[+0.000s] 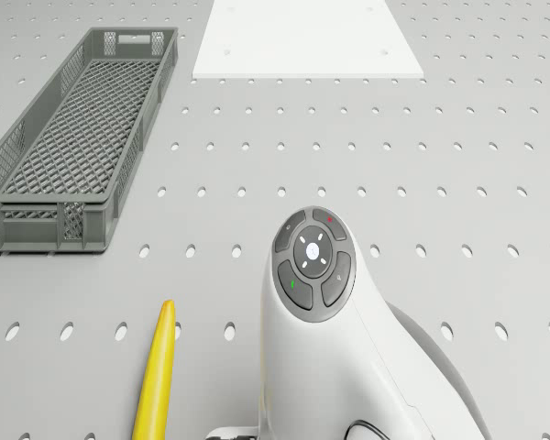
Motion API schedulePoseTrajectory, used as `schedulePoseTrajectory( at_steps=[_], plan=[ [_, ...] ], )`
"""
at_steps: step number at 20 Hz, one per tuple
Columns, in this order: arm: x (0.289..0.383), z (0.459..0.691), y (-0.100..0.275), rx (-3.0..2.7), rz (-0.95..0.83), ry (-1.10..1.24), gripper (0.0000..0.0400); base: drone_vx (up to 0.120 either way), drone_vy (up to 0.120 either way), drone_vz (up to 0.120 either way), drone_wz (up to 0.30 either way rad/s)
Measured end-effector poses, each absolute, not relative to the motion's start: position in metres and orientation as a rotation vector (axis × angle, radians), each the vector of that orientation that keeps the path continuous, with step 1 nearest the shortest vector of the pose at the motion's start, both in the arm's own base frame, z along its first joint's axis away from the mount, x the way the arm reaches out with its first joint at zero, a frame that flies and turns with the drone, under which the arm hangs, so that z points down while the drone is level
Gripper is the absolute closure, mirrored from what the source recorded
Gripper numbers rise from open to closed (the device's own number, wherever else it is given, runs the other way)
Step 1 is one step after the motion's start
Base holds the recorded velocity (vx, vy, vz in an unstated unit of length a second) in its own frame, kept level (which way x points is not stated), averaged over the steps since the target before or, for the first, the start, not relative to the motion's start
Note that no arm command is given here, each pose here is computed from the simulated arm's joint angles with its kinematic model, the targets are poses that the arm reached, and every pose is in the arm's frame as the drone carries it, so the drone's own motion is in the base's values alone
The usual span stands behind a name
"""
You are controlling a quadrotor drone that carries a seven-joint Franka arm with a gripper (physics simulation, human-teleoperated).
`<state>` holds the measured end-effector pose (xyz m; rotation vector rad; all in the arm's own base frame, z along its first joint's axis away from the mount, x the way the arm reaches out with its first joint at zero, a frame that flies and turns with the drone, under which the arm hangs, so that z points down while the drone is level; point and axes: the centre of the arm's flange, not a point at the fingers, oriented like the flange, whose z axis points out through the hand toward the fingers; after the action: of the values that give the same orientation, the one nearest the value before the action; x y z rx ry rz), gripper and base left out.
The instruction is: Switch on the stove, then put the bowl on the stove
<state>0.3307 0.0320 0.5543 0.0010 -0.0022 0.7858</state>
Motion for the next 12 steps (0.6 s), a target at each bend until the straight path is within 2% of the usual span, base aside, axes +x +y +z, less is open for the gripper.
schedulePoseTrajectory(
  at_steps=[7, 12],
  plan=[
    [0.3307, 0.531, 0.032, 0.001, 0.786, -0.002, 0.03, 0.0, 0.0, 0.12, 0.0],
    [0.3307, 0.526, 0.032, 0.001, 0.786, -0.002, 0.03, -0.112, 0.112, 0.12, 0.0]
  ],
)
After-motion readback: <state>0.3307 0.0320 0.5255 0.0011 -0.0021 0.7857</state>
